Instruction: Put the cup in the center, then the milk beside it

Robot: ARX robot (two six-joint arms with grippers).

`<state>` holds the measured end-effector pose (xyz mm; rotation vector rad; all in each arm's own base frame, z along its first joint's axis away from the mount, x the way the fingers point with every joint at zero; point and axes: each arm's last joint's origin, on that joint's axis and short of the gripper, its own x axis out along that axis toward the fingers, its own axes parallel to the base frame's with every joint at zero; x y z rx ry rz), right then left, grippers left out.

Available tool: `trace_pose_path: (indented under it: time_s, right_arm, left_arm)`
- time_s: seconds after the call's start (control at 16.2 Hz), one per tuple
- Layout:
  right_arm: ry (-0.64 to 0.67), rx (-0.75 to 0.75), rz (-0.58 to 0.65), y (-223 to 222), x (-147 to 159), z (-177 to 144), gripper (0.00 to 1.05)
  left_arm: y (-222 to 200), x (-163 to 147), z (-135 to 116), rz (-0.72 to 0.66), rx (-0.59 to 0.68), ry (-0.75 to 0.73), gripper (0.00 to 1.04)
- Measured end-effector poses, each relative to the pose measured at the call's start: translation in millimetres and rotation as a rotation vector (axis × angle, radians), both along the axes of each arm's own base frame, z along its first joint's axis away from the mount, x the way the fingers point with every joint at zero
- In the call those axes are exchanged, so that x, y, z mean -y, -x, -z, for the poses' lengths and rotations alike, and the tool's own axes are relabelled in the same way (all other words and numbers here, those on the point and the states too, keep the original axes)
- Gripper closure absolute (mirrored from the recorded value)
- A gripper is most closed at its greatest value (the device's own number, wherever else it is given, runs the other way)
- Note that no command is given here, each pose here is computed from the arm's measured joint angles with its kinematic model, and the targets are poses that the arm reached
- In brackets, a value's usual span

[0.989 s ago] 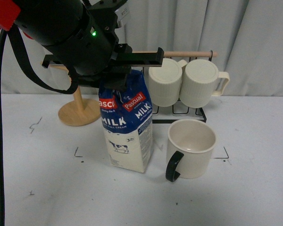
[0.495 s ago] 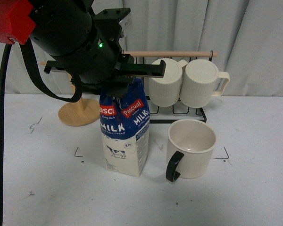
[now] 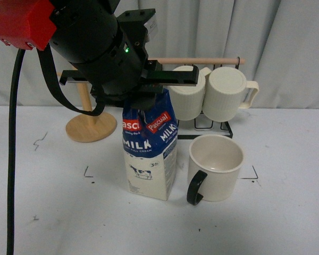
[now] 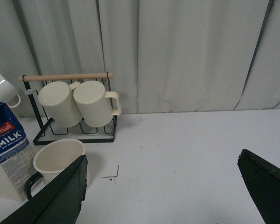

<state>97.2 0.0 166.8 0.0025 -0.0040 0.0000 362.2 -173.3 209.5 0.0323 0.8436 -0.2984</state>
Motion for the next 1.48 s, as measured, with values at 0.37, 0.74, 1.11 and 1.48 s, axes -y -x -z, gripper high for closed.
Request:
trace_pose_path:
  time_s: [0.37, 0.74, 1.11, 1.48]
  right_arm:
    - [0.000, 0.000, 0.000, 0, 0, 0, 0.06]
    - [0.000, 0.000, 0.000, 0, 0, 0, 0.06]
    - [0.000, 0.000, 0.000, 0, 0, 0, 0.06]
    - [0.000, 0.000, 0.000, 0, 0, 0, 0.06]
  left_arm:
    - [-4, 2, -11, -0.010, 0.020, 0.070, 0.57]
    - [21, -46, -95, -0.084, 0.264, 0.321, 0.07]
    - [120, -143, -114, -0.350, 0.879, 0.126, 0.43]
    - [177, -162, -25, -0.312, 0.857, 0.047, 1.03]
